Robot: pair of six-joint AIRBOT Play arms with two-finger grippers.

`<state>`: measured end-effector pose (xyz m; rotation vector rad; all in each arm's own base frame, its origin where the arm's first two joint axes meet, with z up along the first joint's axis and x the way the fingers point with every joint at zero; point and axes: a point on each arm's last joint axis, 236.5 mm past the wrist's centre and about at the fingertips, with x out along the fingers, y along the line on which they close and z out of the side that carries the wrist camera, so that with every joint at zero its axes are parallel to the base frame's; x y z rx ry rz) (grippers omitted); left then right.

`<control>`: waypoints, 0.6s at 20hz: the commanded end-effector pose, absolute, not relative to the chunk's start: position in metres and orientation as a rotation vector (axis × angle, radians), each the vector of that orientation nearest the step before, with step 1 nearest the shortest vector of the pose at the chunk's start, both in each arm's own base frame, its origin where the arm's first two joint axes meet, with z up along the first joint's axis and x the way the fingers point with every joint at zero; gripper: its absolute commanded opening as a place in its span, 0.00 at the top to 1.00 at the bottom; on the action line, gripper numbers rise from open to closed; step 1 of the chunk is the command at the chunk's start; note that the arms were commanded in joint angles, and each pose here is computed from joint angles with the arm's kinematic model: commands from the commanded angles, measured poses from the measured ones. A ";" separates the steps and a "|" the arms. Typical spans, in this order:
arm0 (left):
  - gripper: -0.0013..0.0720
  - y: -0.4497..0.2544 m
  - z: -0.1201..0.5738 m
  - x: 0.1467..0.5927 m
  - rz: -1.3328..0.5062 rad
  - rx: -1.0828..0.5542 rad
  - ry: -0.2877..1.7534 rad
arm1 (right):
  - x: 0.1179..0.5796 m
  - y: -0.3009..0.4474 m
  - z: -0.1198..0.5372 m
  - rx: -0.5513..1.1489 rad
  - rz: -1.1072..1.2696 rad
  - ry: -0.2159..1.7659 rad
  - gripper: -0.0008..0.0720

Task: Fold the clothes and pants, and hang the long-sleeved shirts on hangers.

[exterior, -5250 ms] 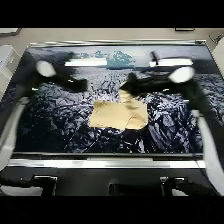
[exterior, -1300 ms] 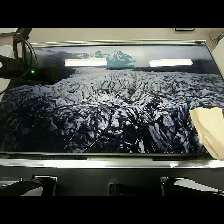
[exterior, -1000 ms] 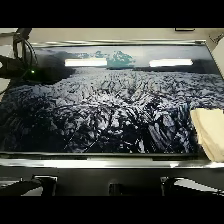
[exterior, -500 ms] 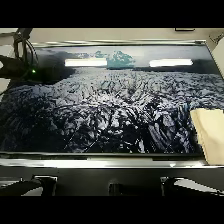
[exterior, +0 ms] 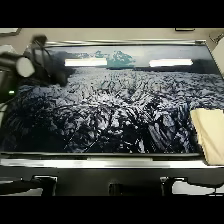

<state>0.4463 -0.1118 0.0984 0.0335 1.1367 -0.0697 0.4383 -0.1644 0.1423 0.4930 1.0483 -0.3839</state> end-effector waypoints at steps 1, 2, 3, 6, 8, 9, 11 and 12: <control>0.03 -0.128 0.027 0.391 -0.126 0.043 1.441 | 0.412 -0.040 0.062 0.409 -0.157 1.452 0.09; 0.03 -0.133 0.023 0.392 -0.127 0.012 1.383 | 0.405 -0.026 0.049 0.383 -0.137 1.501 0.15; 0.03 -0.136 0.023 0.393 -0.132 -0.014 1.318 | 0.399 -0.016 0.038 0.343 -0.118 1.529 0.16; 0.03 -0.128 0.018 0.386 -0.116 -0.025 1.270 | 0.397 -0.003 0.023 0.302 -0.089 1.547 0.15; 0.03 -0.123 0.016 0.384 -0.104 -0.002 1.278 | 0.397 -0.001 0.023 0.310 -0.080 1.548 0.15; 0.03 -0.123 0.016 0.385 -0.104 -0.004 1.277 | 0.396 -0.002 0.023 0.305 -0.086 1.553 0.15; 0.03 -0.124 0.014 0.385 -0.105 -0.002 1.281 | 0.397 -0.002 0.023 0.305 -0.087 1.548 0.15; 0.03 -0.124 0.014 0.385 -0.105 -0.002 1.281 | 0.397 -0.002 0.023 0.305 -0.087 1.547 0.15</control>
